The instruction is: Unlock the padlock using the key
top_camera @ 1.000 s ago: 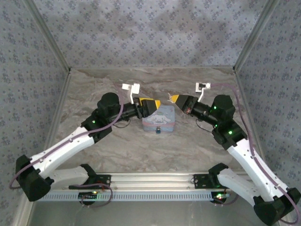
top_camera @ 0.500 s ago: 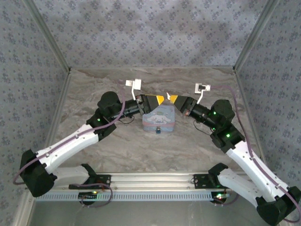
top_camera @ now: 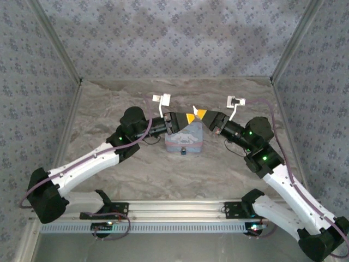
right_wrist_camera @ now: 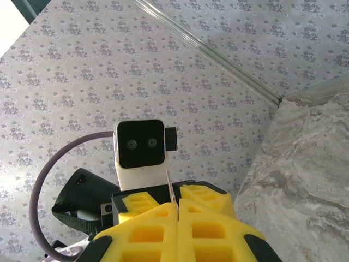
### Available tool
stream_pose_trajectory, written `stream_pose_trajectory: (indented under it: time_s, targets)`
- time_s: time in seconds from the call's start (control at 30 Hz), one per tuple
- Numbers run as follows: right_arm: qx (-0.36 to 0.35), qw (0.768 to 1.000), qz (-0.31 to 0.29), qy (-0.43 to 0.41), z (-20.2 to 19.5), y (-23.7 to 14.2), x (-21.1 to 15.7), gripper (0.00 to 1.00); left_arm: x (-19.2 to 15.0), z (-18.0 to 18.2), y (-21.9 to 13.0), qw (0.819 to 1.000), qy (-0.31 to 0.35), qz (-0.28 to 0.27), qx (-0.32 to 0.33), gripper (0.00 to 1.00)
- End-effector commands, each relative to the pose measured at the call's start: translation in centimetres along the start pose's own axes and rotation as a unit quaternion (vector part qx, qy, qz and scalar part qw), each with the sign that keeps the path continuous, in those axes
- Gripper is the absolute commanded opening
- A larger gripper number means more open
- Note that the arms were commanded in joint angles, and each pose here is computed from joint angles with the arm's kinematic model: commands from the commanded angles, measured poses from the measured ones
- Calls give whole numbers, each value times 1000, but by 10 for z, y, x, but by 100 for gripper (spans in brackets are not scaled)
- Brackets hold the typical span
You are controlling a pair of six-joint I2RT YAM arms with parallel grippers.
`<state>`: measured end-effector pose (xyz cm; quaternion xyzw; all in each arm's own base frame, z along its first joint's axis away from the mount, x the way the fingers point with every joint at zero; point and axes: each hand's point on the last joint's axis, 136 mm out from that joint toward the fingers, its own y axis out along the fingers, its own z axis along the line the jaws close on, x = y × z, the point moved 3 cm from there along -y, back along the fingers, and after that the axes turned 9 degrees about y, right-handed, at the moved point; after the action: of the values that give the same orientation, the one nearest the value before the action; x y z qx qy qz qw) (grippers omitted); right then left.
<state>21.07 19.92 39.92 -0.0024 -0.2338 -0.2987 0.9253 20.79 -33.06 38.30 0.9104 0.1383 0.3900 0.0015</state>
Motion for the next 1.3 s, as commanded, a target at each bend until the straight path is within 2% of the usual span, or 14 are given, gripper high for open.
stream_pose_trajectory:
  time_s: [0.0, 0.13, 0.27, 0.47, 0.57, 0.67, 0.8, 0.83, 1.0, 1.17, 1.27]
  targets:
    - [22, 1000, -8, -17, 11, -3, 1, 0, 20, -29, 1, 998, 19, -31, -55, 36]
    - [25, 1000, -7, -18, 12, -3, 1, 0, 23, -34, 0, 996, 17, -44, -72, 36]
    - [30, 999, -8, -19, 14, -4, 1, 0, 23, -36, 2, 996, 16, -39, -79, 20]
    - [35, 999, -8, -18, 16, -4, 1, 0, 25, -37, 4, 996, 14, -38, -84, 6]
    - [36, 999, -5, -19, 17, -5, -1, 0, 25, -38, 4, 996, 15, -37, -82, 0]
    - [30, 999, -4, -18, 14, -6, -1, 1, 26, -38, 3, 996, 20, -38, -80, 0]
    - [-26, 999, -28, -24, 0, -20, 1, 50, 24, -31, 1, 999, 38, -13, -30, 0]
    - [-39, 998, -35, -26, -4, -26, 2, 54, 22, -29, 0, 999, 47, -3, -15, 0]
    - [-89, 992, -60, -66, -7, -52, 9, 52, 16, -23, -10, 994, 91, 47, 50, 0]
    - [-87, 991, -33, -92, 1, -54, 6, 38, 13, -25, -12, 989, 112, 75, 56, 0]
    - [-57, 994, -6, -96, 11, -43, 4, 44, 13, -32, -9, 990, 112, 76, 34, 0]
